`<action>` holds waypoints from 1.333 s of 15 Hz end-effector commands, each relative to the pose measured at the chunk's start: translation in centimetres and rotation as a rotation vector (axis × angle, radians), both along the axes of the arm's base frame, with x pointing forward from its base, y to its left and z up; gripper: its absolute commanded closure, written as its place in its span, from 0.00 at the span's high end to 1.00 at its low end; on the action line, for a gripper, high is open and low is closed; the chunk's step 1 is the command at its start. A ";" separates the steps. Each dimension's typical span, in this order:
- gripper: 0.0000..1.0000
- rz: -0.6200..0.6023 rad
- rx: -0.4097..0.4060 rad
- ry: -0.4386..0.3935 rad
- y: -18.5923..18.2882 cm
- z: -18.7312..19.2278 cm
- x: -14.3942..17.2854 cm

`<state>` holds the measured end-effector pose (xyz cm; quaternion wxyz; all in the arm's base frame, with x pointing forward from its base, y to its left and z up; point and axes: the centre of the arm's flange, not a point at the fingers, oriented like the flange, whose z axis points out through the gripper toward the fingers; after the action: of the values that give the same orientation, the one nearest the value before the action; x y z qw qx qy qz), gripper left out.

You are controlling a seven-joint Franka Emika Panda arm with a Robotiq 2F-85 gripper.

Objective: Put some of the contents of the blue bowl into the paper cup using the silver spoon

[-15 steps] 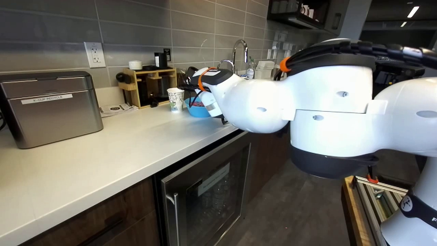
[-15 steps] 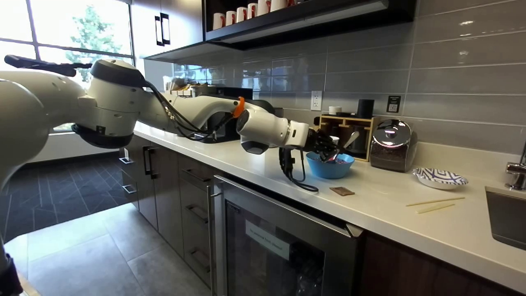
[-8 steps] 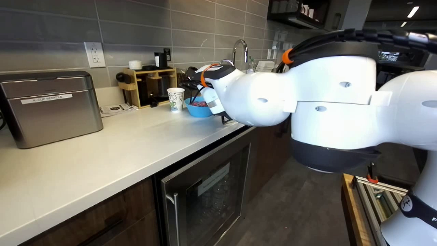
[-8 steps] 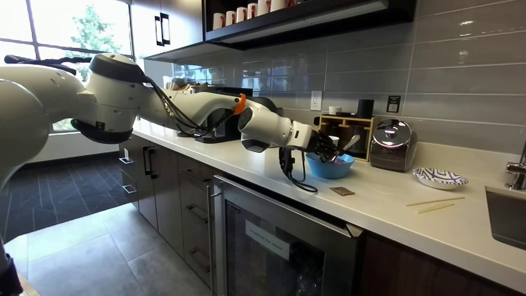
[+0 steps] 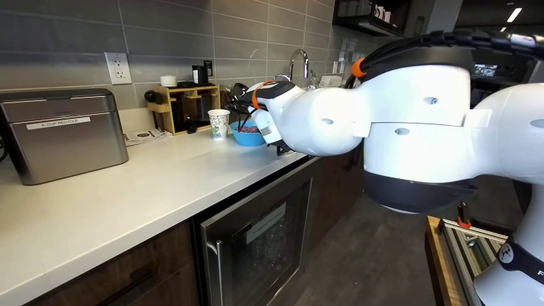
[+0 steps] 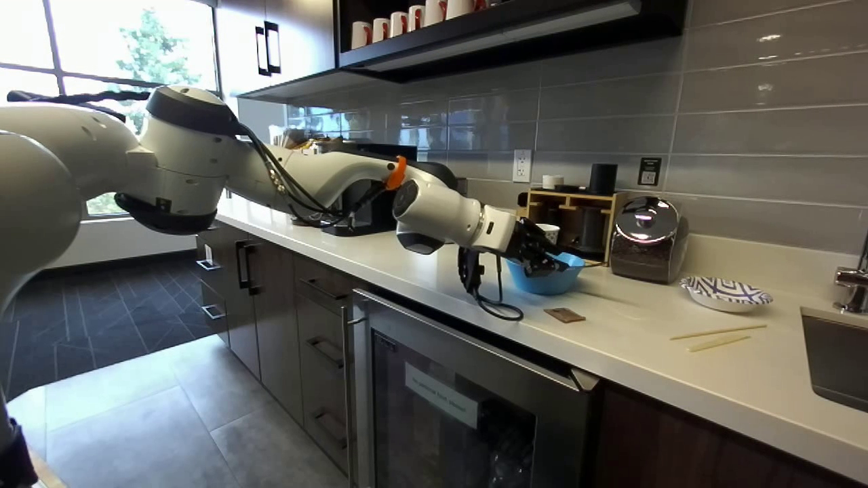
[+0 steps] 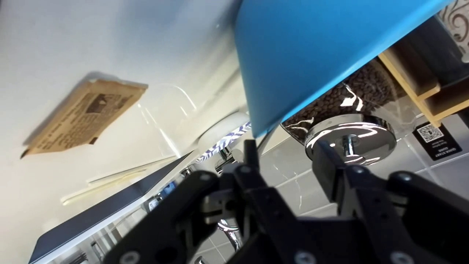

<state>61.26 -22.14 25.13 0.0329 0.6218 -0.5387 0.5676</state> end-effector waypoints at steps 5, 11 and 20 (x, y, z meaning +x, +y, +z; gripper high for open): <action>1.00 0.027 0.037 0.007 0.7 1.2 -1.7; 1.00 0.056 0.022 -0.031 0.8 8.5 -3.7; 1.00 0.367 0.192 0.163 -3.1 21.5 -14.4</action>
<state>52.02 -24.94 42.49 -0.0452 0.7167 -0.4825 0.5015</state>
